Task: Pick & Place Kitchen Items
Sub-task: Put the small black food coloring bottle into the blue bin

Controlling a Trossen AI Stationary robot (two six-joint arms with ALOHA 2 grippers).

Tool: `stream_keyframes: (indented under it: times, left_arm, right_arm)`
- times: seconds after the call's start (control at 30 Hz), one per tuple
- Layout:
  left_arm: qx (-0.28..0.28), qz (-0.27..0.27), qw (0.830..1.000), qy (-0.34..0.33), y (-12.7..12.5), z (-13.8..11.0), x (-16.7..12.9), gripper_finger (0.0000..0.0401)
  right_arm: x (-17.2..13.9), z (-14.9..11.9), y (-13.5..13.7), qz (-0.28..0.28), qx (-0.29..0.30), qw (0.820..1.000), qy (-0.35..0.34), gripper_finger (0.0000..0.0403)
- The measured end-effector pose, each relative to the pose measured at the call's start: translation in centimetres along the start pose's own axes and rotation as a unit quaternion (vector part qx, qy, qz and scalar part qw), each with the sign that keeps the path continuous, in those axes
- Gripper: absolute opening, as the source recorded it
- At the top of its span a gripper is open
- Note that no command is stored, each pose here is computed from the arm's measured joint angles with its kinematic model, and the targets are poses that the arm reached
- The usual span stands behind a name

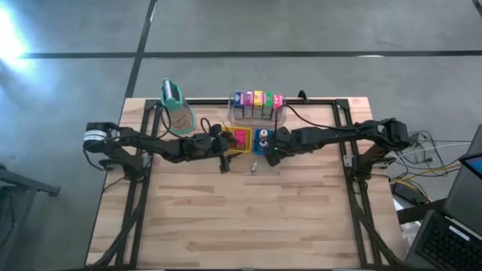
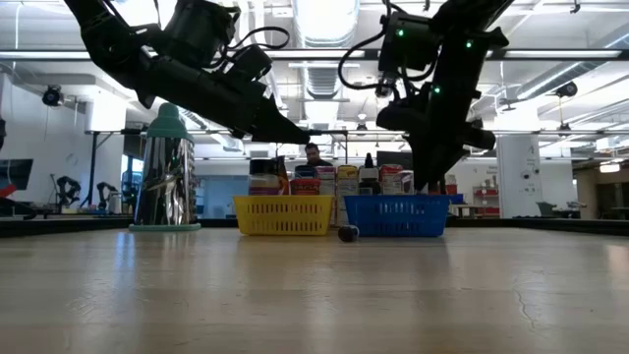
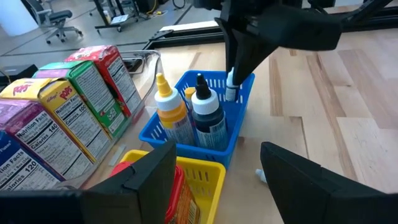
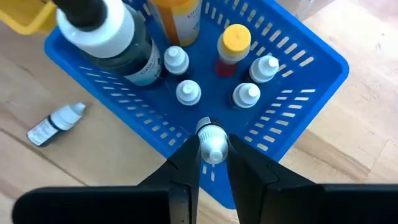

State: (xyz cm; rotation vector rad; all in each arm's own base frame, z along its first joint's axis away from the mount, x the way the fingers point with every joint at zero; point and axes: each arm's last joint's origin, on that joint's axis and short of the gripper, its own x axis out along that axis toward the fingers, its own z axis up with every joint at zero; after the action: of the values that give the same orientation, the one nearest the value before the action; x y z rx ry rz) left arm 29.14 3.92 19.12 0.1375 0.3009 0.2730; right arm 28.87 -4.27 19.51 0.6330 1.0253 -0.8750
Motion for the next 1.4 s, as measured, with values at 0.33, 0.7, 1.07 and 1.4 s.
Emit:
stream_keyframes:
  times: [0.33, 0.7, 1.07, 1.4]
  left_arm:
    - [-0.001, 0.0, 1.0, 0.0, 0.0, 0.0, 0.0, 0.024]
    - [-0.002, 0.0, 1.0, -0.001, 0.0, 0.0, 0.0, 0.024]
    - [-0.002, 0.001, 1.0, -0.001, 0.0, 0.0, 0.0, 0.024]
    - [-0.002, 0.001, 1.0, 0.001, 0.0, 0.0, 0.0, 0.024]
  right_arm:
    - [0.9, 0.7, -0.6, -0.012, 0.013, 1.0, 0.007, 0.0065]
    - [2.3, 1.0, -0.4, -0.011, 0.012, 1.0, 0.019, 0.007]
    - [3.5, 2.2, 0.6, -0.02, -0.002, 0.999, 0.028, 0.0068]
    - [4.3, 2.1, 0.5, -0.034, -0.006, 0.998, 0.051, 0.0061]
